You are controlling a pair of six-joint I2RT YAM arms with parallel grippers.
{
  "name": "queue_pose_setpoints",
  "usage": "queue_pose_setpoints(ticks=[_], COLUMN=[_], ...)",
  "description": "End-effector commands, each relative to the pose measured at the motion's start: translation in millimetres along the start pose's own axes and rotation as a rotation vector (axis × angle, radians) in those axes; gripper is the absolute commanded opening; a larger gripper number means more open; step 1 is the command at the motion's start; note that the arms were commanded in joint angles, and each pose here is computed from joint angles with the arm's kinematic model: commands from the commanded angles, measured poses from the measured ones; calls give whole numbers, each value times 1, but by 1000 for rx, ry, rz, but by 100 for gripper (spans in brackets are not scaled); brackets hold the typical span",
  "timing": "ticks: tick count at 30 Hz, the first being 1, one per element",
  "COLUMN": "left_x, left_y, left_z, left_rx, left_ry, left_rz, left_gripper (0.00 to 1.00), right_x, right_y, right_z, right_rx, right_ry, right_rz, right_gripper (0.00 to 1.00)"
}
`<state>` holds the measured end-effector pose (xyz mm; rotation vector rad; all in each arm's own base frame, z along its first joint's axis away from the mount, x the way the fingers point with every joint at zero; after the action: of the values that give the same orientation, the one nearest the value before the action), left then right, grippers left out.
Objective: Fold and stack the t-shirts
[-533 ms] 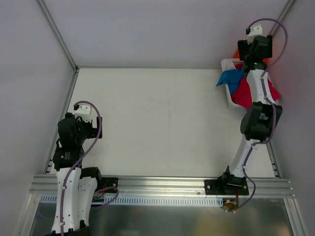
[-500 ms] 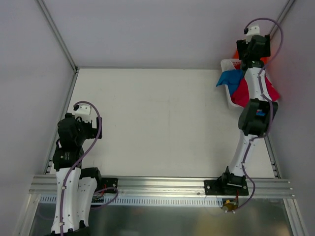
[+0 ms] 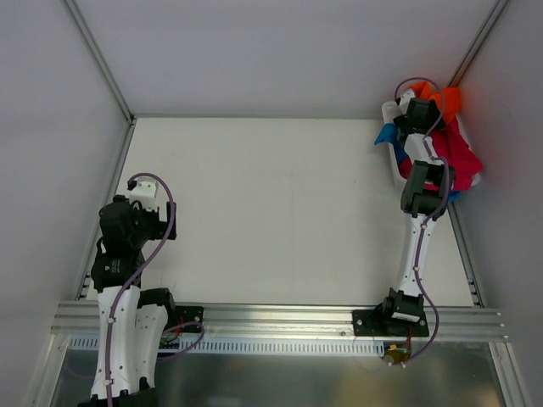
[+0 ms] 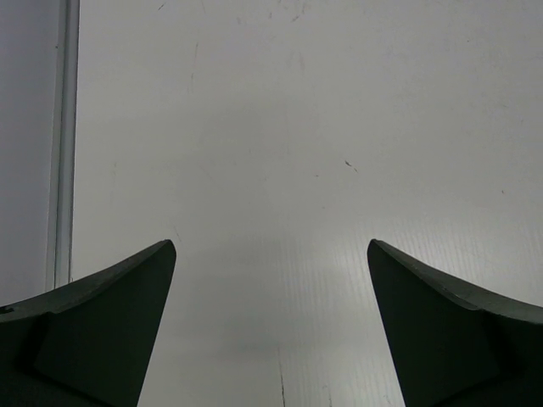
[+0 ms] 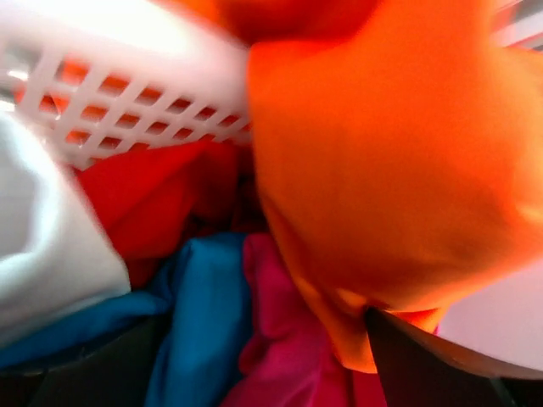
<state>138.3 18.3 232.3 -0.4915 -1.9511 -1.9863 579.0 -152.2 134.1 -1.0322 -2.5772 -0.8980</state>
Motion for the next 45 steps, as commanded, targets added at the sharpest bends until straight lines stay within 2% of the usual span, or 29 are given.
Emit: queue_pose_setpoints(ticks=[1, 4, 6, 7, 8, 10, 14, 15, 18, 19, 21, 22, 23, 25, 26, 28, 29, 37, 45], left_x=[-2, -1, 0, 1, 2, 3, 3, 3, 1, 1, 1, 1, 0, 1, 1, 1, 1, 4, 5], left_y=[2, 2, 3, 3, 3, 3, 3, 3, 3, 3, 3, 3, 2, 2, 2, 2, 2, 2, 2], left_z=[-1, -2, -1, -2, -1, -1, -1, -1, -2, -2, -2, -2, -2, -3, -3, -4, -4, -5, -5], left_rx=[-9, -10, -11, -13, -12, -11, -10, -10, -8, -9, -9, -9, -10, -12, -11, -14, -14, -21, -23], left_ry=[-39, -45, -39, -40, -37, -35, -50, -49, -60, -64, -69, -69, -72, -77, -77, -87, -90, -100, -106], left_rz=[8, 7, 3, -3, -5, -13, -10, -7, 1, 3, 6, 6, 8, 8, 6, 5, 4, -6, -10], left_gripper=[99, 99, 99, 99, 99, 99, 99, 99, 99, 99, 99, 99, 99, 99, 99, 99, 99, 99, 99], right_x=[-8, -21, -28, -32, -38, -38, -20, -5, 22, 48, 72, 101, 115, 144, 170, 191, 207, 210, 187], right_y=[-21, -37, -37, -41, -44, -44, -35, -25, -15, 4, 5, 19, 20, 30, 43, 44, 53, 93, 87], right_z=[-15, -9, -16, -19, -16, -23, -31, -46, -39, -54, -43, -63, -42, -42, -57, -49, -58, -84, -84], right_rx=[136, 199, 224, 231, 232, 243, 208, 185, 159, 112, 109, 73, 82, 60, 8, -18, -71, -84, -22], right_ry=[-164, -216, -284, -309, -338, -383, -442, -466, -438, -458, -409, -430, -367, -361, -428, -463, -521, -645, -568], right_rz=[86, 97, 84, 99, 96, 103, 47, 23, -31, -90, -124, -176, -216, -287, -364, -441, -533, -573, -438], right_gripper=[99, 98, 78, 64, 32, 2, 0, 0, 0, 0, 0, 0, 1, 0, 0, 1, 0, 0, 0])
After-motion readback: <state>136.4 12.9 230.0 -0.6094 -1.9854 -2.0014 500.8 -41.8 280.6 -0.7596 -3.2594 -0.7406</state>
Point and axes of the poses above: each gripper's point midway between its finger pads, its own x axis back along the fingers, its own z axis along the line the jaws close on, y = z × x, the point moved 10 cm from there along x, back along the fingers, and after that the axes turned 6 degrees about x, right-handed, at the moved point
